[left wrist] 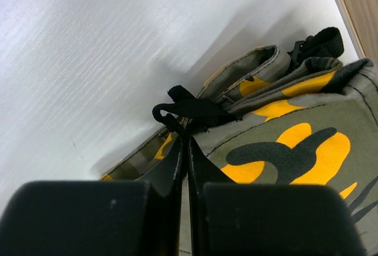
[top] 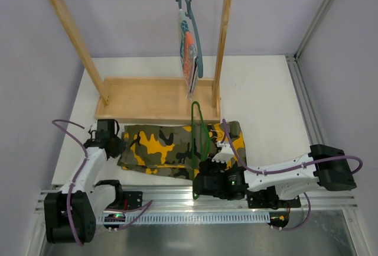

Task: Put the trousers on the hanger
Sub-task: Place trousers on hanger

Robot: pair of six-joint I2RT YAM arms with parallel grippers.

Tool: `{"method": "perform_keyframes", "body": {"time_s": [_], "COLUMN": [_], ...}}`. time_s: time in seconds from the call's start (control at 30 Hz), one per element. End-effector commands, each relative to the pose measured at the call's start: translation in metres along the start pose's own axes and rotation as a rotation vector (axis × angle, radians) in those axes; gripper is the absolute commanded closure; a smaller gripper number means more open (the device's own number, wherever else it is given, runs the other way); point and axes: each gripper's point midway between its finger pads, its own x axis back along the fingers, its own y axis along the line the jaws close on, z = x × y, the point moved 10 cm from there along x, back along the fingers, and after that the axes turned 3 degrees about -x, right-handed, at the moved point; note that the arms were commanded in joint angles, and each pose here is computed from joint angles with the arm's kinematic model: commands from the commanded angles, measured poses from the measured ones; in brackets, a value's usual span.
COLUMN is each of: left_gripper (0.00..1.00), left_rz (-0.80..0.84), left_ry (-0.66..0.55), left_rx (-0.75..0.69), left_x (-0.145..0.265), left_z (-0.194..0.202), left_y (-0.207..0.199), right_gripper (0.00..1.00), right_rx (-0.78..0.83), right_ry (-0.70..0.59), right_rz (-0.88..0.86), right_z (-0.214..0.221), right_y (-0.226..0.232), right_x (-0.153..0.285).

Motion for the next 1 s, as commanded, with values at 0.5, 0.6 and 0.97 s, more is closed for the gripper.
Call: {"method": "perform_keyframes", "body": {"time_s": [0.5,0.6,0.97], "left_gripper": [0.2,0.21,0.2], "left_rz": [0.222,0.361,0.323], "left_ry": [-0.074,0.02,0.01], "left_rx": [-0.129,-0.06,0.132], "left_x": [0.041,0.032,0.026], "left_z": [-0.069,-0.074,-0.061], "left_y": [-0.037,-0.032,-0.005], "right_gripper": [0.96,0.96,0.96], "right_rx": [-0.025,-0.034,-0.045], "right_ry": [-0.029,-0.035,-0.044], "right_rz": [-0.048,-0.059,-0.092], "right_z": [-0.001,-0.002,-0.004], "right_y": [0.002,-0.005,-0.012], "right_x": [-0.002,-0.002,-0.002]}}
